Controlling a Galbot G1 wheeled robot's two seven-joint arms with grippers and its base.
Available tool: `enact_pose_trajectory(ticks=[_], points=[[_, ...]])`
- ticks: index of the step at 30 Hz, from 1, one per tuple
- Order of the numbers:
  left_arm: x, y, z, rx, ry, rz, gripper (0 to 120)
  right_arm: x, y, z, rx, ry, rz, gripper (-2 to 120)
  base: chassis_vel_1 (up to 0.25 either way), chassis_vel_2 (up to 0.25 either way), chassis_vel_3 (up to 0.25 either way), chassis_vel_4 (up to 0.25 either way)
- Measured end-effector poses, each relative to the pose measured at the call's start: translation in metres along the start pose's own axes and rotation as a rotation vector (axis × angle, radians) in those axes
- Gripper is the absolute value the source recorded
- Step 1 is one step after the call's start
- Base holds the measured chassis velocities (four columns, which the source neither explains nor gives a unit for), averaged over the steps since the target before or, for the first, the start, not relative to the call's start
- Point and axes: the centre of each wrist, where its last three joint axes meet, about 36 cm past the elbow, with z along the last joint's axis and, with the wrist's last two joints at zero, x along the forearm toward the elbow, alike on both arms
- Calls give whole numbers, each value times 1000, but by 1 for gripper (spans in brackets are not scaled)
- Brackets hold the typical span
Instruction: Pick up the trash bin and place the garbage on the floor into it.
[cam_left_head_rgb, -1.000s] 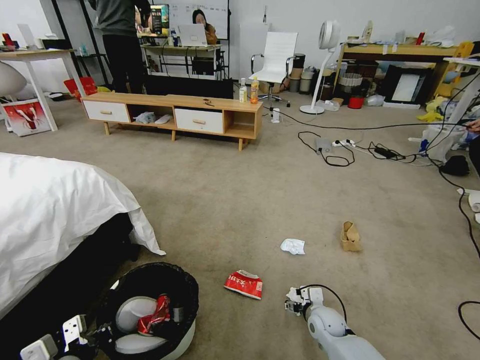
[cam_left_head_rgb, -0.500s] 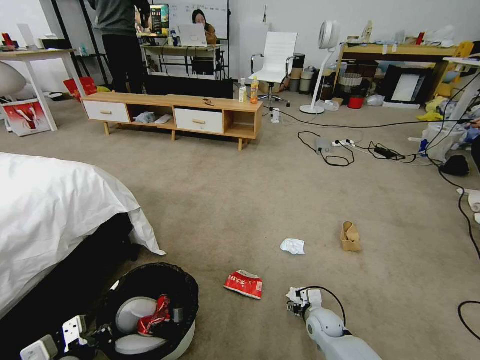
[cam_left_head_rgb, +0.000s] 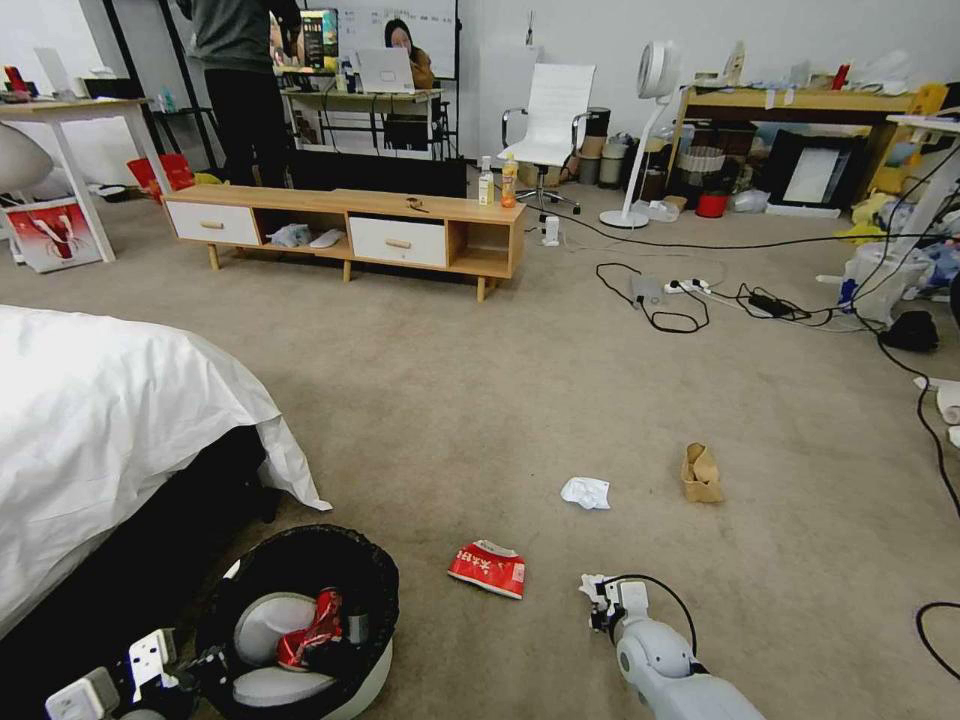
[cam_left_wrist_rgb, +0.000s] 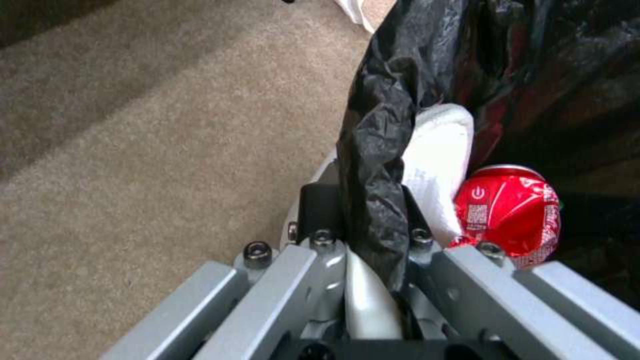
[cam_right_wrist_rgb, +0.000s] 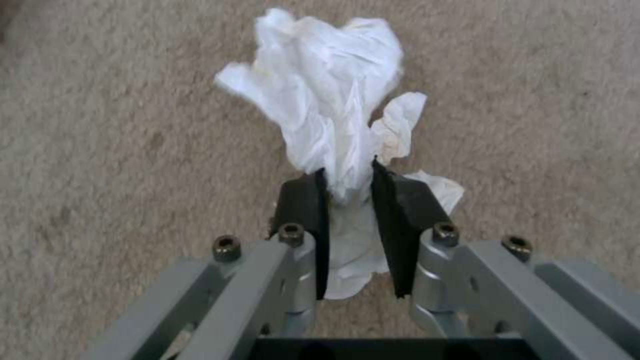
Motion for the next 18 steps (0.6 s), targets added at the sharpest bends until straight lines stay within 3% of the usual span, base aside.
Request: enact_pose_trajectory(ticks=[4,18], points=[[-1,0,0,1,0,0,3,-1,1,4,10,2,-1,0,0,0,0,0],[0,0,0,1,0,0,3,3,1,9,20,-37,-33,0,0,0,0,0]])
